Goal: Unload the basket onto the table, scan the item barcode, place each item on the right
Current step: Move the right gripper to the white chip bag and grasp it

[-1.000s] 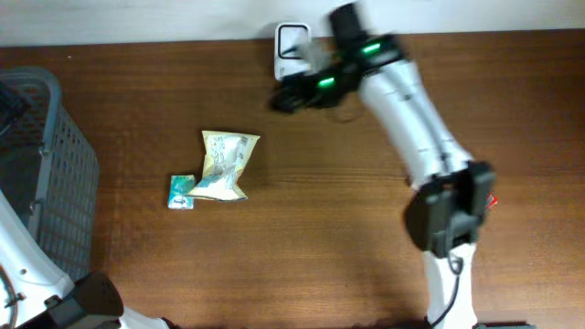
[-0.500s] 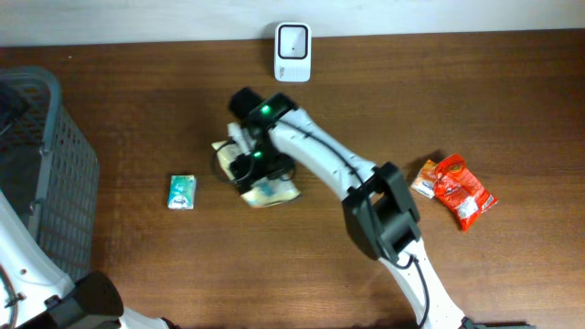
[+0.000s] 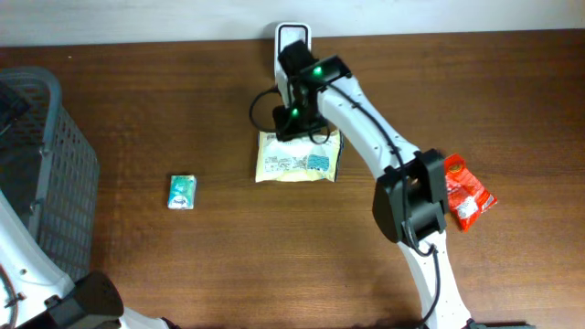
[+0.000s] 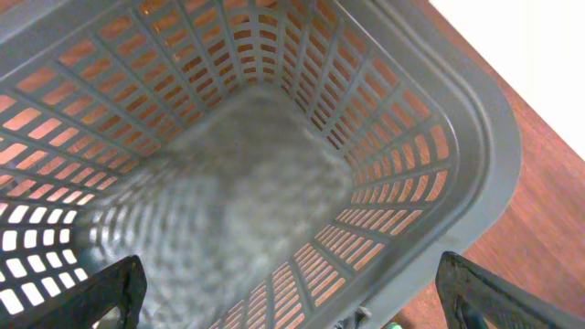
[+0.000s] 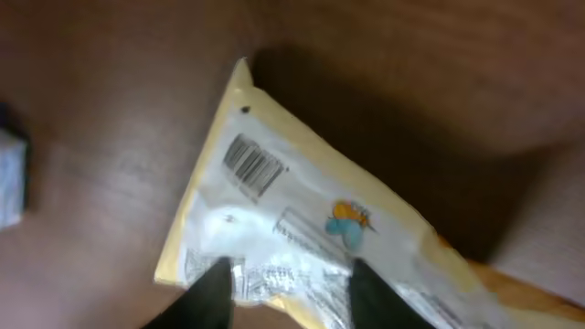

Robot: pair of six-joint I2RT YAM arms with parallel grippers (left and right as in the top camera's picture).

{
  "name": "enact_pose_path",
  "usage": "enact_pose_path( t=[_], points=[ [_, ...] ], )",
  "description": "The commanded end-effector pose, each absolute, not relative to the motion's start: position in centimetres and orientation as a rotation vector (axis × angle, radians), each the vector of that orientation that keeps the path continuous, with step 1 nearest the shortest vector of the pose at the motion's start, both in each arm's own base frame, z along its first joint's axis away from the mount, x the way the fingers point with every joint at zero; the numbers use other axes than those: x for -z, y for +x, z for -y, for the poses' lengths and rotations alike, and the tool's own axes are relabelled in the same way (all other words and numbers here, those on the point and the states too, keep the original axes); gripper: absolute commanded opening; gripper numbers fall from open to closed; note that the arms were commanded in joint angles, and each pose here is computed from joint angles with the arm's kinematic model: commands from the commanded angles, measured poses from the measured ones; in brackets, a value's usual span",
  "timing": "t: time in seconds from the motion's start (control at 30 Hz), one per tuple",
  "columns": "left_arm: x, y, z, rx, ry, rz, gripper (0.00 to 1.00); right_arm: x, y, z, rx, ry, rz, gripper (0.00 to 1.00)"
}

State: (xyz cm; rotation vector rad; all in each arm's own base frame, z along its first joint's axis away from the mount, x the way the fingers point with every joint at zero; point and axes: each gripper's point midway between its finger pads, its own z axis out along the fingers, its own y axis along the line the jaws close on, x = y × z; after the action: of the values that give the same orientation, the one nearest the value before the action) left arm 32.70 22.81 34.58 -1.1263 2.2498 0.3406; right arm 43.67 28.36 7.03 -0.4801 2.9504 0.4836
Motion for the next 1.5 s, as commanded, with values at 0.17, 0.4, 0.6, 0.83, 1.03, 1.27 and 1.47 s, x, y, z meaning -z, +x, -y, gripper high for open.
enact_pose_path(
  t=[0.17,0.4,0.6,0.83,1.03,1.27,1.47],
  points=[
    [-35.0,32.6,-22.9,-0.337,-1.136,-2.23,0.99,-1.0,42.1,-27.4,-0.338,-0.237,-3.052,0.3],
    [-35.0,32.6,-22.9,-0.337,-1.136,-2.23,0.99,-1.4,40.5,-27.1,-0.366,-0.398,-3.095,0.39],
    [-35.0,32.6,-22.9,-0.337,-1.136,-2.23,0.99,-16.3,42.7,-23.4,-0.521,-0.301,-2.942,0.49],
    [-35.0,32.6,-22.9,-0.337,-1.136,-2.23,0.99,-17.5,39.2,-11.6,-0.574,0.098,-3.166,0.86],
    [-35.0,32.6,-22.9,-0.337,-1.136,-2.23,0.99,-8.7,37.7,-18.5,-1.033,0.057,-3.164,0.99],
    [-35.0,32.6,-22.9,-0.337,-1.136,-2.23,0.99,-1.8,36.2,-24.0,-1.0,0.223,-3.144,0.99],
    [-35.0,32.6,-22.9,-0.337,-1.136,-2.23,0.99,3.0,36.3,-23.8,-0.972,0.426,-3.047,0.41]
  ],
)
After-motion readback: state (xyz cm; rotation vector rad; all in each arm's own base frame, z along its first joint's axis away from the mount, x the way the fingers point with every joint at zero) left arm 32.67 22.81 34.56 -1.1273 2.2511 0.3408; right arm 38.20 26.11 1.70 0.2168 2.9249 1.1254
